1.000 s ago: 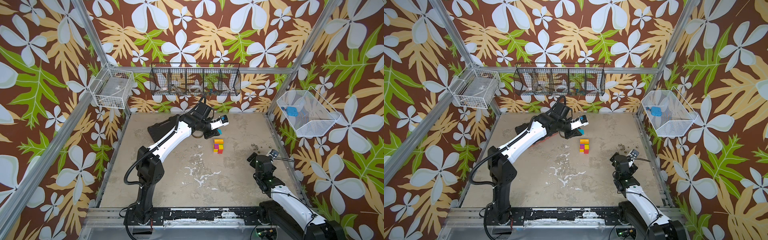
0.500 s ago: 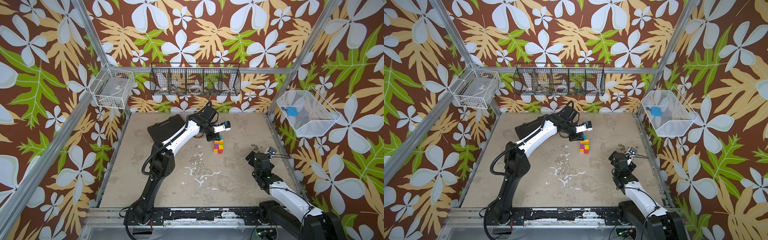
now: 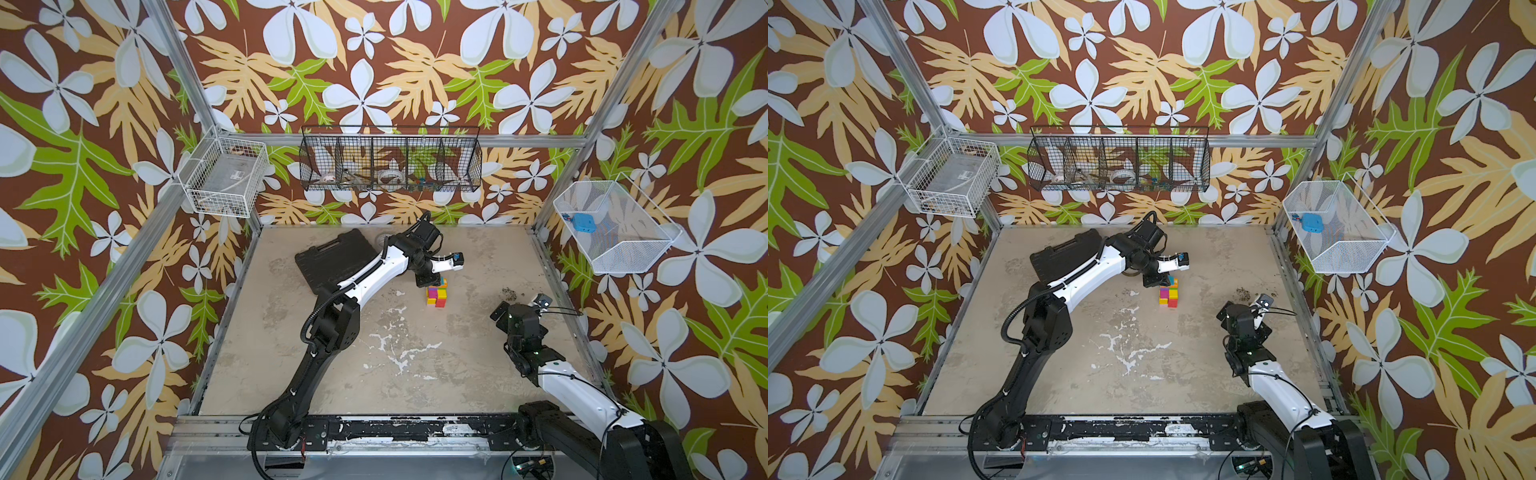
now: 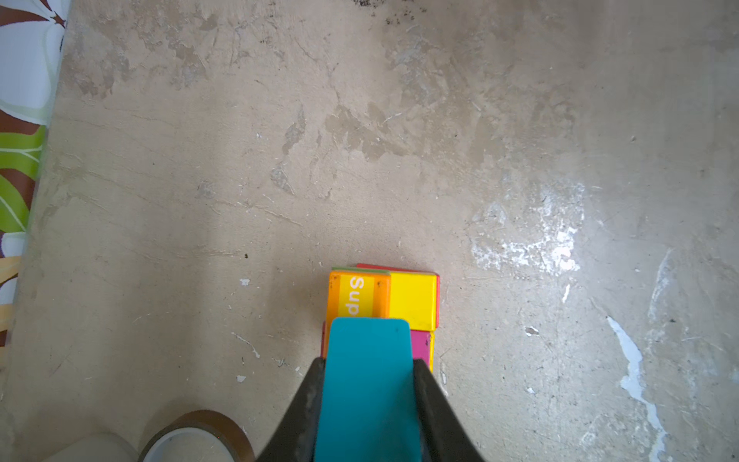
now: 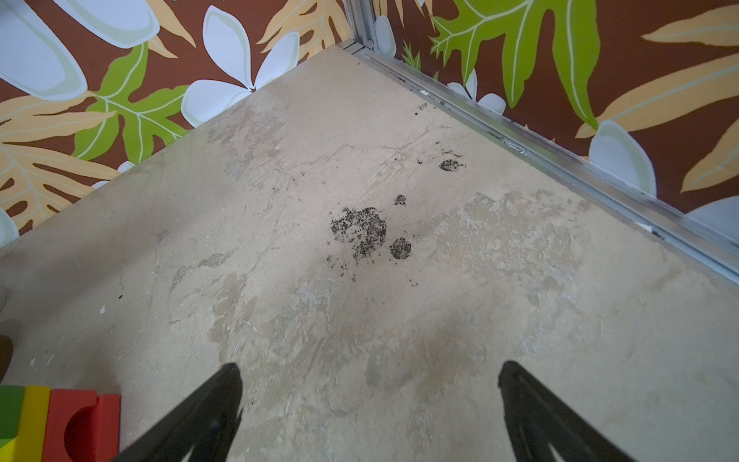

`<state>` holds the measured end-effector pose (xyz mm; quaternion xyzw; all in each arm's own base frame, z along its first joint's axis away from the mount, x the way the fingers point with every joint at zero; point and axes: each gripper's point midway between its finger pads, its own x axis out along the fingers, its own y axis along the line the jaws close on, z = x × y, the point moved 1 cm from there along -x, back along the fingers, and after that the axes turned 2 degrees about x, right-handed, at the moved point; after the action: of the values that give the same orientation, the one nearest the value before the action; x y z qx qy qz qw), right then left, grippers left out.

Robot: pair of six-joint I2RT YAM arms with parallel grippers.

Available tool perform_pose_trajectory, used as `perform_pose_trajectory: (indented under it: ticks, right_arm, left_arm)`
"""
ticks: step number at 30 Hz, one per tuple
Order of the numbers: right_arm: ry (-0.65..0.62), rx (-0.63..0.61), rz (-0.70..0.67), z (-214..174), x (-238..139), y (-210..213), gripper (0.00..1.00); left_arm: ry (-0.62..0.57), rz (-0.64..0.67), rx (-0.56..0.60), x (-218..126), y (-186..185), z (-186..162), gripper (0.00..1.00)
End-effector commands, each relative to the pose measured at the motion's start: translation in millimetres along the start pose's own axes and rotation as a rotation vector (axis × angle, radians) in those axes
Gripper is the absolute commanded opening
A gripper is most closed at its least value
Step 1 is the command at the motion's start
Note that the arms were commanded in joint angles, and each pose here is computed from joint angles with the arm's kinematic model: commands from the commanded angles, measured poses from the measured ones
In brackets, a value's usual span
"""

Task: Build the wood block tower
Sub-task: 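Lift the teal block and carry it over the block tower with the left gripper, then lower the teal block onto the top of the tower with the left gripper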

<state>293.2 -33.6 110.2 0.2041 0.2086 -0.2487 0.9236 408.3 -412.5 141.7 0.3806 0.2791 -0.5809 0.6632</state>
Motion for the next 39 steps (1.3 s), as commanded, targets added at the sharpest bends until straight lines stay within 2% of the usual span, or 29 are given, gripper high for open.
perform_pose_trajectory:
  ticks: [1, 39]
  right_arm:
    - [-0.010, 0.004, 0.006, 4, 0, 3, 1.00]
    - [0.020, -0.017, -0.001, 1, 5, 6, 1.00]
  left_arm:
    - [-0.026, 0.022, 0.021, -1, 6, 7, 0.00]
    - [0.010, 0.056, 0.062, 17, 7, 4, 0.00]
